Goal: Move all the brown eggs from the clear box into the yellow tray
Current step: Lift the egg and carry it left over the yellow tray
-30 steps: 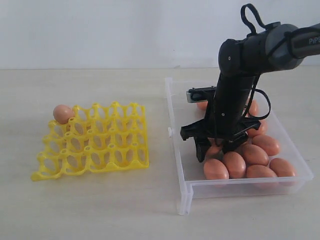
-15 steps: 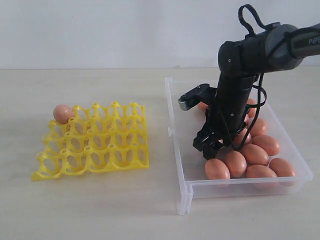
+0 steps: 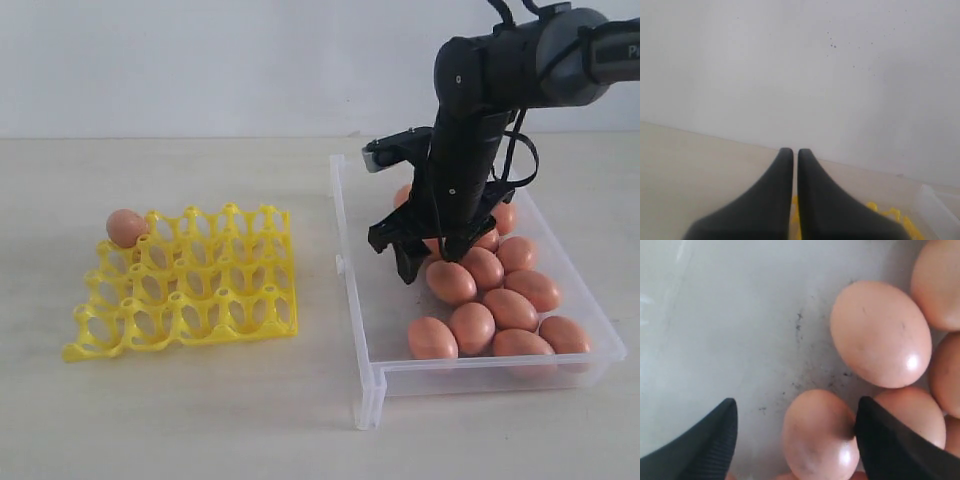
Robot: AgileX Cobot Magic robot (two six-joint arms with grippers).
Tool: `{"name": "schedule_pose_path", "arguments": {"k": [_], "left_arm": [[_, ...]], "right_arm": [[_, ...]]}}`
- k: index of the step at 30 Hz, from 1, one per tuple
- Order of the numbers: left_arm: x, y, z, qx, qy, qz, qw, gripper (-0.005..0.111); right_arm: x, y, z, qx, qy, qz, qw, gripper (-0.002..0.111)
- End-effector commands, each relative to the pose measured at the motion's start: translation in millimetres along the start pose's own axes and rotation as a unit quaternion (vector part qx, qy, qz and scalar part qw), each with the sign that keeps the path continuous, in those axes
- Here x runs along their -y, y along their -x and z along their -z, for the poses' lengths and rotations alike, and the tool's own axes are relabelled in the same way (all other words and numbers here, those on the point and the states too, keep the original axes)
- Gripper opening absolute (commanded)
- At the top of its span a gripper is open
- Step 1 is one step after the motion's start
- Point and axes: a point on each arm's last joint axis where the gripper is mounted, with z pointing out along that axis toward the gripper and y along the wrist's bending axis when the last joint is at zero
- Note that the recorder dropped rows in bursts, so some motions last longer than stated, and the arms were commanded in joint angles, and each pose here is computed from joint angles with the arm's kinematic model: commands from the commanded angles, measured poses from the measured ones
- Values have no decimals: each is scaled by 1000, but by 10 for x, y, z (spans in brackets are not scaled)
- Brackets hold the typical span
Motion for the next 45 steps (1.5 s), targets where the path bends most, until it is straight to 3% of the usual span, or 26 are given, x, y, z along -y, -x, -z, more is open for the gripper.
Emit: {"name": "schedule_pose_path", "arguments": {"k": [1, 8, 10, 11, 14, 15, 17, 22, 27, 31, 37, 41, 45], "left_arm": [[5, 10, 3, 2, -3, -3, 1000, 4], [5, 10, 3, 2, -3, -3, 1000, 4], [5, 10, 3, 2, -3, -3, 1000, 4], [5, 10, 3, 2, -3, -3, 1000, 4], [5, 10, 3, 2, -3, -3, 1000, 4], [5, 10, 3, 2, -3, -3, 1000, 4], [5, 10, 3, 2, -3, -3, 1000, 4], [5, 10, 3, 2, -3, -3, 1000, 4], [5, 10, 3, 2, -3, -3, 1000, 4], [5, 10, 3, 2, -3, -3, 1000, 4], [5, 10, 3, 2, -3, -3, 1000, 4], [5, 10, 3, 2, -3, -3, 1000, 4], [5, 10, 3, 2, -3, -3, 1000, 4]], "right_arm": [[64, -49, -97, -41, -22, -2, 999, 59], [86, -74, -313, -75, -26, 18, 997, 59], [86, -73, -322, -75, -25, 24, 997, 53], [87, -67, -333, -73, -25, 26, 997, 46], [83, -61, -334, -70, -21, 50, 996, 0], [75, -53, -335, -66, -21, 55, 996, 0], [72, 8, -284, -28, -23, 59, 998, 0], [-19, 115, 118, 189, -6, 46, 981, 0], [-27, -55, 605, 358, -32, 14, 933, 0], [-95, -109, 694, 412, -39, 18, 910, 0], [-470, -107, 654, 487, -65, 68, 868, 0], [-707, -95, 740, 575, -44, 52, 815, 0], [-895, -144, 849, 675, 49, 58, 734, 0]]}}
